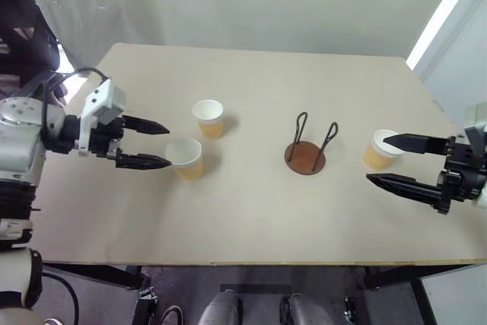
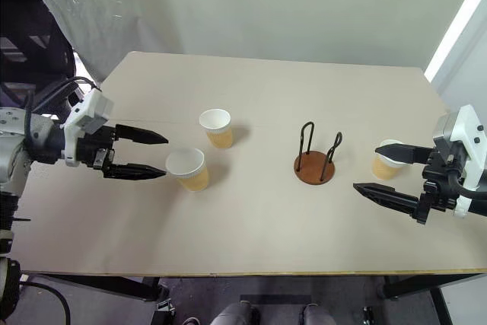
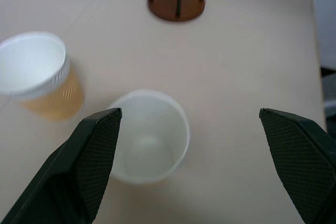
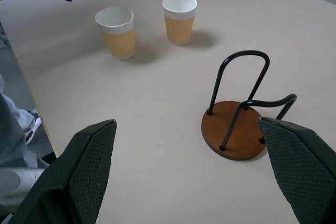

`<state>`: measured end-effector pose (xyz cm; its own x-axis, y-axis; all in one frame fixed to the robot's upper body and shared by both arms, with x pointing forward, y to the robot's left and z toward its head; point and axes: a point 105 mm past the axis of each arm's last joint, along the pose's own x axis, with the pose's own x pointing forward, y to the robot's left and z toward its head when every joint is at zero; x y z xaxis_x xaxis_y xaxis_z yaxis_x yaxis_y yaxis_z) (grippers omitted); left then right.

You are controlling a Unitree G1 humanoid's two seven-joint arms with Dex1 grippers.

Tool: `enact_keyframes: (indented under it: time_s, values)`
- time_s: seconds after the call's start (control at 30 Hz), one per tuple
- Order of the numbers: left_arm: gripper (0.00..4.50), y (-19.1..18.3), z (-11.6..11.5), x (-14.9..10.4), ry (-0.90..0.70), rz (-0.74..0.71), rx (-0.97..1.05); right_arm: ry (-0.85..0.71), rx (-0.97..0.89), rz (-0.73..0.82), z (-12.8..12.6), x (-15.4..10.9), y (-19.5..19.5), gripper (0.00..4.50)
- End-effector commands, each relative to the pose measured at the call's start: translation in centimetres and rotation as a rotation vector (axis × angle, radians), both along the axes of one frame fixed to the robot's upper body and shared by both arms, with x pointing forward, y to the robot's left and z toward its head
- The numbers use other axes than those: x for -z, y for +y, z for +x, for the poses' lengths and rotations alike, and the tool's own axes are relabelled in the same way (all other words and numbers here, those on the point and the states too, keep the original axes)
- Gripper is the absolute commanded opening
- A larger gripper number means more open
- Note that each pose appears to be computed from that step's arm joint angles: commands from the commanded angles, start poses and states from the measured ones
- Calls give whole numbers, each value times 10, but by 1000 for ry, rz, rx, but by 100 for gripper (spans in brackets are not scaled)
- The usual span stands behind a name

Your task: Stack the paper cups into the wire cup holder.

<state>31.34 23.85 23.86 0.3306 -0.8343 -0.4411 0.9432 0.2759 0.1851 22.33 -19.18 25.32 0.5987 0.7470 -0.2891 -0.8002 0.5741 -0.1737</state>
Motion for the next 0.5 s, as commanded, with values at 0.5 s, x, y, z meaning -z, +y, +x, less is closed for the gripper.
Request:
enact_keyframes:
  time_s: [0.5]
  values:
    - [450, -11, -6, -16, -38, -58, 53, -31, 5, 1, -2, -6, 3, 446]
